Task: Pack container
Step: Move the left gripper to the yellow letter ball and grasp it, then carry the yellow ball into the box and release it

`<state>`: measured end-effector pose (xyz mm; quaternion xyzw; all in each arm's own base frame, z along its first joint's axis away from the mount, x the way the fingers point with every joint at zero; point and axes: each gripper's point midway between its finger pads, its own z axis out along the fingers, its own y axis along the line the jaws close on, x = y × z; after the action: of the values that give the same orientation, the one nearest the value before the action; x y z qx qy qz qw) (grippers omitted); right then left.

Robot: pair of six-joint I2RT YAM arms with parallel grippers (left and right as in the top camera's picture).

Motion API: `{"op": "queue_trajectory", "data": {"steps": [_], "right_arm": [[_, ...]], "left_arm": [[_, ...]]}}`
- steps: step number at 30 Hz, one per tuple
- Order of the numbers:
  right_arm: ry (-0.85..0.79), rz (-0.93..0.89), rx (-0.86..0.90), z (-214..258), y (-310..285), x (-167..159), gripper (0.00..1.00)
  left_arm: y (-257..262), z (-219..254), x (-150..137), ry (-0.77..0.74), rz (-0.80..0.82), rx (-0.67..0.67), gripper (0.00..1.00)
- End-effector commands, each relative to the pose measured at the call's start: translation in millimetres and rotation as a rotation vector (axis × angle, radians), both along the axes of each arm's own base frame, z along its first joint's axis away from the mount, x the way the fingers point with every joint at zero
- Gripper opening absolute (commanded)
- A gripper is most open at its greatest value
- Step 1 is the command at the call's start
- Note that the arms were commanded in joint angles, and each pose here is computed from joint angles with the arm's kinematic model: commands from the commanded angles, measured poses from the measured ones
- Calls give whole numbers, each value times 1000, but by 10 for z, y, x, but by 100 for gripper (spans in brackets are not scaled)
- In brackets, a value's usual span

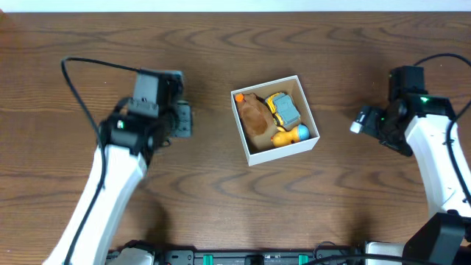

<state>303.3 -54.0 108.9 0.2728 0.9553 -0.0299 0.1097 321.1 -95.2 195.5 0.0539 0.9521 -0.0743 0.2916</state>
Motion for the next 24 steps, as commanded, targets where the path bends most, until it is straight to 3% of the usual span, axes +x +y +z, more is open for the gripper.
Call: {"op": "queue_trajectory", "data": {"steps": [1, 6, 13, 24], "right_arm": [[-21, -43, 50, -21, -85, 25, 99], [-80, 167, 160, 12, 123, 150, 99], [-79, 216, 160, -22, 216, 162, 98], [-72, 319, 164, -201, 544, 222, 98]], "left_arm": [[-132, 241, -58, -81, -79, 13, 6], [-149, 293, -92, -95, -86, 8, 6], [67, 301, -27, -113, 24, 65, 6], [600, 424, 0, -133, 234, 19, 6]]}}
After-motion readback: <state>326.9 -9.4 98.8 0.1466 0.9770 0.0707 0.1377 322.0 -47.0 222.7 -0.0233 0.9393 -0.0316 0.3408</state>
